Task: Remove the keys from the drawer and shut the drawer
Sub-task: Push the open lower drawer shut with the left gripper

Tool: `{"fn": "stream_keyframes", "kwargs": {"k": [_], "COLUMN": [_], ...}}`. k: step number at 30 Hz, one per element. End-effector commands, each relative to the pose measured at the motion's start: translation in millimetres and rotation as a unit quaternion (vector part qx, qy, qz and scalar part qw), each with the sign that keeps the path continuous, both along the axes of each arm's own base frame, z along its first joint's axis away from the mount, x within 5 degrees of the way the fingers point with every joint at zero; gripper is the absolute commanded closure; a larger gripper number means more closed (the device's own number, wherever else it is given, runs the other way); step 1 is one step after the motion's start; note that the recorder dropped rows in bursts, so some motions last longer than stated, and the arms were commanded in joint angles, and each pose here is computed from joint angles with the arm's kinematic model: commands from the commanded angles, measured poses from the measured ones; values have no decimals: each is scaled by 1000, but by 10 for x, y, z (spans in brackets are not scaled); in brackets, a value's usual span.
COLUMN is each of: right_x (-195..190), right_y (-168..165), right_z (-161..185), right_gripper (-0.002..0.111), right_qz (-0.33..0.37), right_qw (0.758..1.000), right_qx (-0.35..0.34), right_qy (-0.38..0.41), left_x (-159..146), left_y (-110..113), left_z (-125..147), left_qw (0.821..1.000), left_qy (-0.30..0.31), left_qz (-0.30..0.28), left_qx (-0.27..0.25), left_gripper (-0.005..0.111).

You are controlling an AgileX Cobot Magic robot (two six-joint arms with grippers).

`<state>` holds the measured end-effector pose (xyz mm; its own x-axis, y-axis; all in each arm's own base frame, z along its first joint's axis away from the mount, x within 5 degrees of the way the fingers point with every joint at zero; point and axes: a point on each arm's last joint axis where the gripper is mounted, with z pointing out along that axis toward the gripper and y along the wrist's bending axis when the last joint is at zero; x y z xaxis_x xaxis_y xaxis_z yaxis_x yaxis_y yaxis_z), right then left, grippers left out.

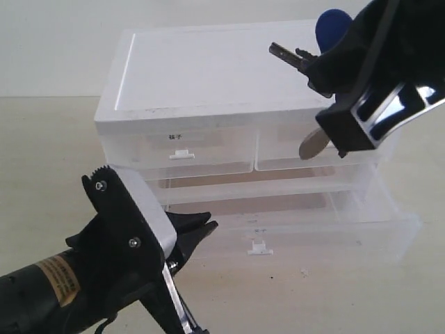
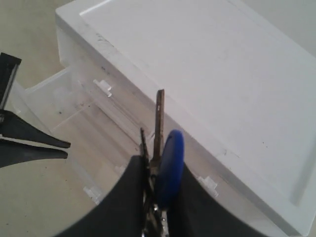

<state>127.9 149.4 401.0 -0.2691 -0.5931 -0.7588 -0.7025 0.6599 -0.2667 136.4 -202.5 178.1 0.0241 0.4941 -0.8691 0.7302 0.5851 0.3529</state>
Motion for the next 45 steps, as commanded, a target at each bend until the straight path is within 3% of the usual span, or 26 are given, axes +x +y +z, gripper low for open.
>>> {"fn": "stream_keyframes", "kwargs": {"k": [1, 8, 14, 19, 32, 45], "right_x": [-24, -36, -37, -38, -42, -42], "right_y": [-30, -25, -25, -24, -23, -24], "right_z": [45, 34, 34, 34, 31, 30], "right_gripper": [109, 109, 109, 109, 109, 109], "right_qz": [4, 5, 5, 6, 6, 6], "right_qw": [1000, 1000, 1000, 1000, 1000, 1000], "right_qx": [4, 8, 8, 8, 9, 8], "right_qy": [-7, 4, 5, 5, 8, 8], "left_x": [-181, -299, -32, 178, 598, 766], "left_y": [-131, -228, -384, -474, -277, -265], "left_z": [0, -101, -339, -282, -215, -112], "left_qw": [997, 992, 994, 997, 999, 999], "left_qy": [5, 5, 22, 9, 4, -10], "left_qz": [-81, -119, -83, -57, 16, 39], "left_qx": [11, 34, 63, 48, 43, 24], "left_gripper": [102, 102, 102, 102, 102, 102]}}
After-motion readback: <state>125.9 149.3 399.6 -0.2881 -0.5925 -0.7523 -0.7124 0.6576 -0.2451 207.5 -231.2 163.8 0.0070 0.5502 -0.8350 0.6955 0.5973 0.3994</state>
